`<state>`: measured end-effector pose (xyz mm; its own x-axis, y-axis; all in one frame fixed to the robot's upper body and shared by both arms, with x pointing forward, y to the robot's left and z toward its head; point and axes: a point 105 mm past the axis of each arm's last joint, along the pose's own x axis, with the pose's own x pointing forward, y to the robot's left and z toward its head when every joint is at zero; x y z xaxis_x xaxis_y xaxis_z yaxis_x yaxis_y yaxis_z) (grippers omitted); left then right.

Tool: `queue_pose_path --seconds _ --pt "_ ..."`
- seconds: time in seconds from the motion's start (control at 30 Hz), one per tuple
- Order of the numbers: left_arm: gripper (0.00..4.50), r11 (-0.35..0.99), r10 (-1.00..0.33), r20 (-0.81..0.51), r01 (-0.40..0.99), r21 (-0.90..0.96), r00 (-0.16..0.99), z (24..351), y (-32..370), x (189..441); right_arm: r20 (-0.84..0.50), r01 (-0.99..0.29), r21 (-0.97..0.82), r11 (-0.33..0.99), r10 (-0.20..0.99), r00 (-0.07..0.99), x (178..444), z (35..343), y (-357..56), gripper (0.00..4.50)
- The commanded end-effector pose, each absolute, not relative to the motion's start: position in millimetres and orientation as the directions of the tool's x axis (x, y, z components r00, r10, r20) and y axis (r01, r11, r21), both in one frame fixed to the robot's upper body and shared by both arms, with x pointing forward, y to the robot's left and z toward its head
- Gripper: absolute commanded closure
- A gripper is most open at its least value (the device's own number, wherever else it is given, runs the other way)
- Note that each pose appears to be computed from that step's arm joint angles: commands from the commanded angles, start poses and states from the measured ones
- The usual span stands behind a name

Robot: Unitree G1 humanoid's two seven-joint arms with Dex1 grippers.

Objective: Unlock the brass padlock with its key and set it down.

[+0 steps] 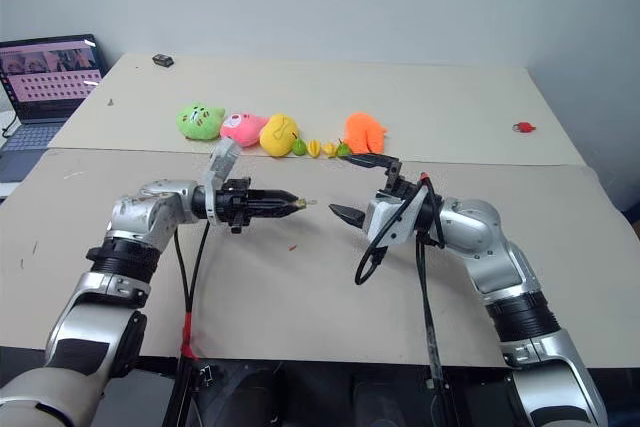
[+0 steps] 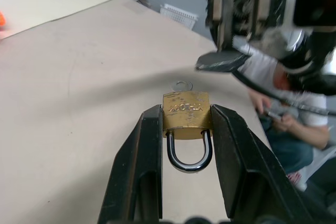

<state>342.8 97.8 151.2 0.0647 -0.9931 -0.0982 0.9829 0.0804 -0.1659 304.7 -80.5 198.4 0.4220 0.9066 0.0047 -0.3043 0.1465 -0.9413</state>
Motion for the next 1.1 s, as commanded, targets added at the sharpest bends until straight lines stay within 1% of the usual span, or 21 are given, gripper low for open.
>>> queue_pose_path --seconds 0.03,0.17,0.37,0.5,0.63,0.77,0.8,0.93,1.1 --pt "3.68 0.011 -0.996 -0.085 0.995 -0.097 0.002 162 91 333 -0.020 -0.290 -0.953 0.086 0.938 0.345 287 192 -69 0.00" --pt "3.68 -0.001 -0.997 -0.078 0.994 -0.113 -0.010 162 90 331 -0.054 -0.257 -0.966 0.035 0.942 0.332 286 183 -67 0.00" --pt "3.68 -0.018 -0.998 -0.049 0.988 -0.153 -0.025 171 84 328 -0.083 -0.215 -0.977 -0.002 0.926 0.368 301 174 -76 0.00" --pt "3.68 -0.020 -0.997 -0.068 0.985 -0.172 -0.032 170 87 326 -0.046 -0.173 -0.985 0.023 0.922 0.385 312 192 -80 0.00" --pt "3.68 -0.009 -0.998 -0.060 0.984 -0.178 -0.020 171 86 327 -0.040 -0.161 -0.987 0.022 0.928 0.369 311 196 -76 0.00" --pt "3.68 -0.008 -0.998 -0.061 0.984 -0.177 -0.019 170 86 327 -0.034 -0.157 -0.987 0.026 0.930 0.367 312 200 -77 1.09" --pt "3.68 -0.007 -0.998 -0.061 0.984 -0.176 -0.018 170 86 328 -0.035 -0.159 -0.987 0.025 0.931 0.363 311 200 -77 1.48" --pt "3.68 -0.002 -0.999 -0.051 0.985 -0.173 -0.011 172 84 330 -0.044 -0.171 -0.985 0.020 0.931 0.362 311 197 -76 2.82" --pt "3.68 0.001 -0.999 -0.043 0.985 -0.174 -0.006 174 83 331 -0.047 -0.177 -0.984 0.017 0.934 0.354 309 198 -76 2.82"
